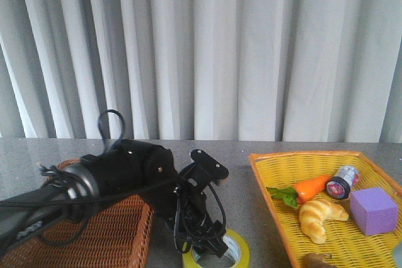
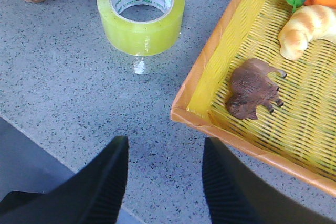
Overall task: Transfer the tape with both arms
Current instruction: 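Reach the left gripper down and grasp the tape roll on the table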
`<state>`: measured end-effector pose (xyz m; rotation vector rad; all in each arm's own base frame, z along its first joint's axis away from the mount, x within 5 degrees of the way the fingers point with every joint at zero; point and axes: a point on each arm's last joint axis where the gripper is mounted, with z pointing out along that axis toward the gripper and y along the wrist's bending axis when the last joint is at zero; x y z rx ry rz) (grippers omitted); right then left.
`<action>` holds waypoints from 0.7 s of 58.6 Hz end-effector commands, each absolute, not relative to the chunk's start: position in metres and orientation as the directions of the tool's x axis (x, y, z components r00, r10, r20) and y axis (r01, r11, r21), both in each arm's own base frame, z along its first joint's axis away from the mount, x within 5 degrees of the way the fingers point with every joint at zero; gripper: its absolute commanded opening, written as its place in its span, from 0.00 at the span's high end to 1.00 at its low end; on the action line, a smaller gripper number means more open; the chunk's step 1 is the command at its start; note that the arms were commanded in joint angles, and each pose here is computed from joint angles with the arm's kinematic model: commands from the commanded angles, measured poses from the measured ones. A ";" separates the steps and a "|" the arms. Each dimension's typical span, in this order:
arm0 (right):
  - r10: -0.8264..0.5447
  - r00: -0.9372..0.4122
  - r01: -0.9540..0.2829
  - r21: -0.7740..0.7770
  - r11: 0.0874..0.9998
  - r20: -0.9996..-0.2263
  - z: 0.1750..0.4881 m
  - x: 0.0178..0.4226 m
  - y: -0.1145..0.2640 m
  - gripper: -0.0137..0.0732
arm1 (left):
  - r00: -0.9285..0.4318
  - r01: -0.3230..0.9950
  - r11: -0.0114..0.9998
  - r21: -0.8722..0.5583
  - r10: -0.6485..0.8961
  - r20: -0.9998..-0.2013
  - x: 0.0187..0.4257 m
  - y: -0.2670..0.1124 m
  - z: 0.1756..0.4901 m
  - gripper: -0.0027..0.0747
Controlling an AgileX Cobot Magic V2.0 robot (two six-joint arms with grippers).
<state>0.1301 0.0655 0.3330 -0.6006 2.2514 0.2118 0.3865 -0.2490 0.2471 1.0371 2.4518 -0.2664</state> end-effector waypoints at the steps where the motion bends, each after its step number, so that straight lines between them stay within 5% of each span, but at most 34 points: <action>1: -0.321 -0.529 -0.474 -0.040 0.880 -0.785 0.346 0.133 0.065 0.47 | -0.576 0.704 0.710 0.023 0.589 -0.566 0.390 -0.252 0.275 0.28; 25: -0.321 -0.530 -0.474 -0.040 0.880 -0.785 0.346 0.133 0.065 0.47 | -0.606 0.696 0.718 0.004 0.591 -0.533 0.392 -0.254 0.264 0.67; 41: -0.321 -0.530 -0.474 -0.040 0.880 -0.785 0.346 0.133 0.065 0.47 | -0.592 0.696 0.718 0.007 0.579 -0.561 0.386 -0.250 0.285 0.73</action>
